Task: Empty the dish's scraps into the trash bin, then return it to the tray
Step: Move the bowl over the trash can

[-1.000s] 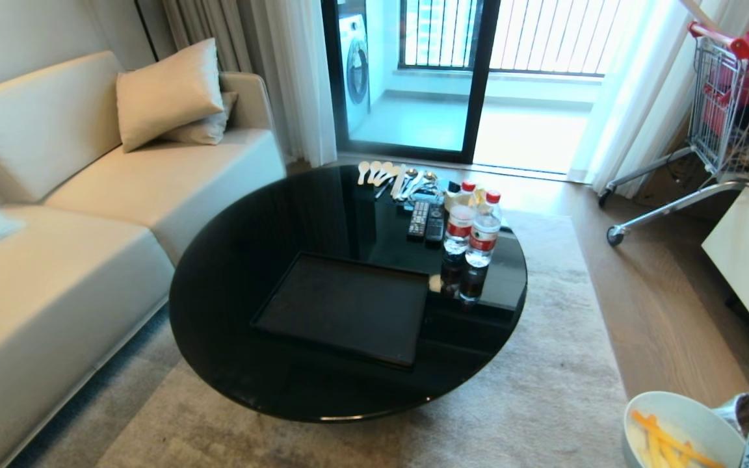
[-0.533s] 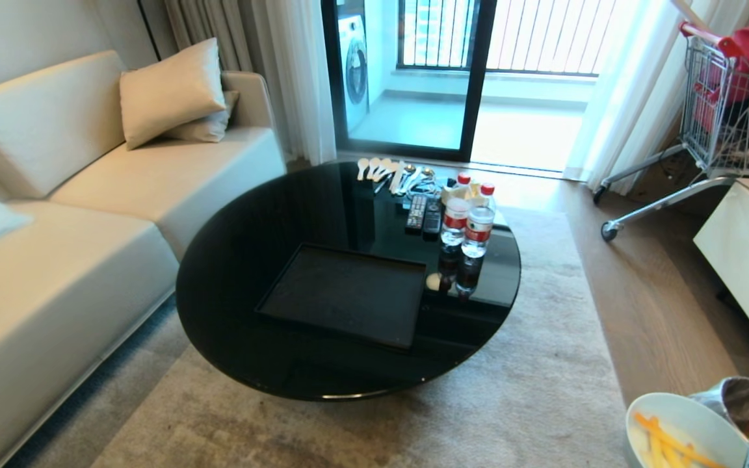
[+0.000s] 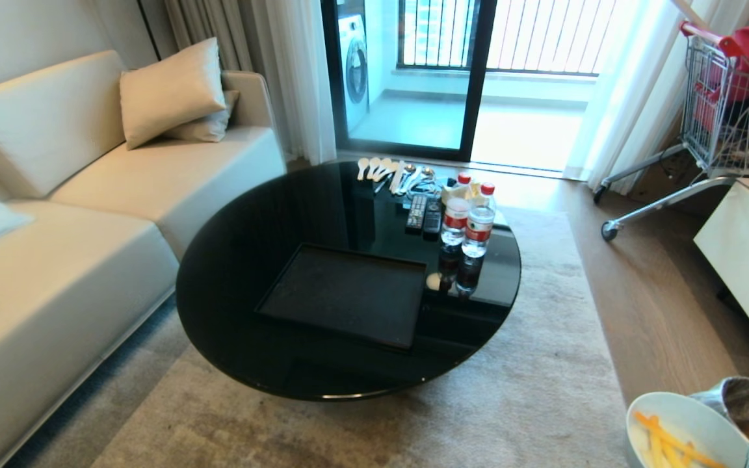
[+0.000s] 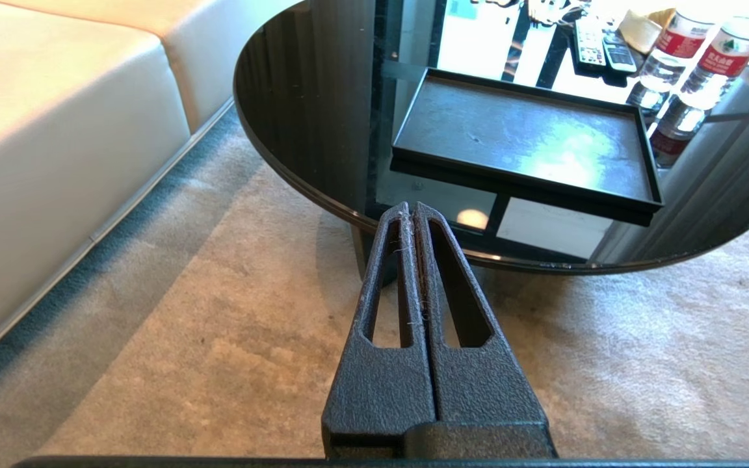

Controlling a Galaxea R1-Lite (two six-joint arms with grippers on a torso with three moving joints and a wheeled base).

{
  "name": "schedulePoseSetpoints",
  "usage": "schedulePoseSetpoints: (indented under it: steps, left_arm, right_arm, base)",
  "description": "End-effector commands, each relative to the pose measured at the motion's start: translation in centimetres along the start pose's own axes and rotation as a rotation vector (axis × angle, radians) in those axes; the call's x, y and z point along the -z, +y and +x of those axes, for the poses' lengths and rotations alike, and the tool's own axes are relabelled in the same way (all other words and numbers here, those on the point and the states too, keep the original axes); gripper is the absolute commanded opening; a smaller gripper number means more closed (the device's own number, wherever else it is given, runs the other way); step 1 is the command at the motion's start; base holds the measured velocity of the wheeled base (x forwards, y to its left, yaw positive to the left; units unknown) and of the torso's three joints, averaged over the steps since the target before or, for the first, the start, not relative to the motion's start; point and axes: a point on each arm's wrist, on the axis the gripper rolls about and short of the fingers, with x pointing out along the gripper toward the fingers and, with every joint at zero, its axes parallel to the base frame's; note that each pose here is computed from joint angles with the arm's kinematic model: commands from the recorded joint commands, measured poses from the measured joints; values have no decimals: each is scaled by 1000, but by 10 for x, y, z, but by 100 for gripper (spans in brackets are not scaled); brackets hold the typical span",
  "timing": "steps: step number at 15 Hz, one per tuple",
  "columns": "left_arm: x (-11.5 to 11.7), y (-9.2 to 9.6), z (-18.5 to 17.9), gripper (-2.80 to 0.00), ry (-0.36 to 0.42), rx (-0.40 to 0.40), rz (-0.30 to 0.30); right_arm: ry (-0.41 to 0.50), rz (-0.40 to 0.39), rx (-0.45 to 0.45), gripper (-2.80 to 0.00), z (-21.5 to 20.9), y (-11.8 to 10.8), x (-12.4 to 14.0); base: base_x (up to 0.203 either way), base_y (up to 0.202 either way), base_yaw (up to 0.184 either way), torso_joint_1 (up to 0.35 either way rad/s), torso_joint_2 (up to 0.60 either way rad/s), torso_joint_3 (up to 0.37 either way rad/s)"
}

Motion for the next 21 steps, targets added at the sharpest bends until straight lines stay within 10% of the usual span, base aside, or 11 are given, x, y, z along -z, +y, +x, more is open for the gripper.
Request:
schedulePoseSetpoints:
  steps: [1,21]
  left_arm:
    - [0,0,0,-280,-1,0,0]
    - [0,0,0,-280,-1,0,-1]
  right_arm:
    - [-10,11,-16,-280,-4,-2,0]
    - [-4,35,-9,-280,-3,-9,4]
  base:
    - [0,0,0,0,0,0]
    - [0,2,-41,1,1,1]
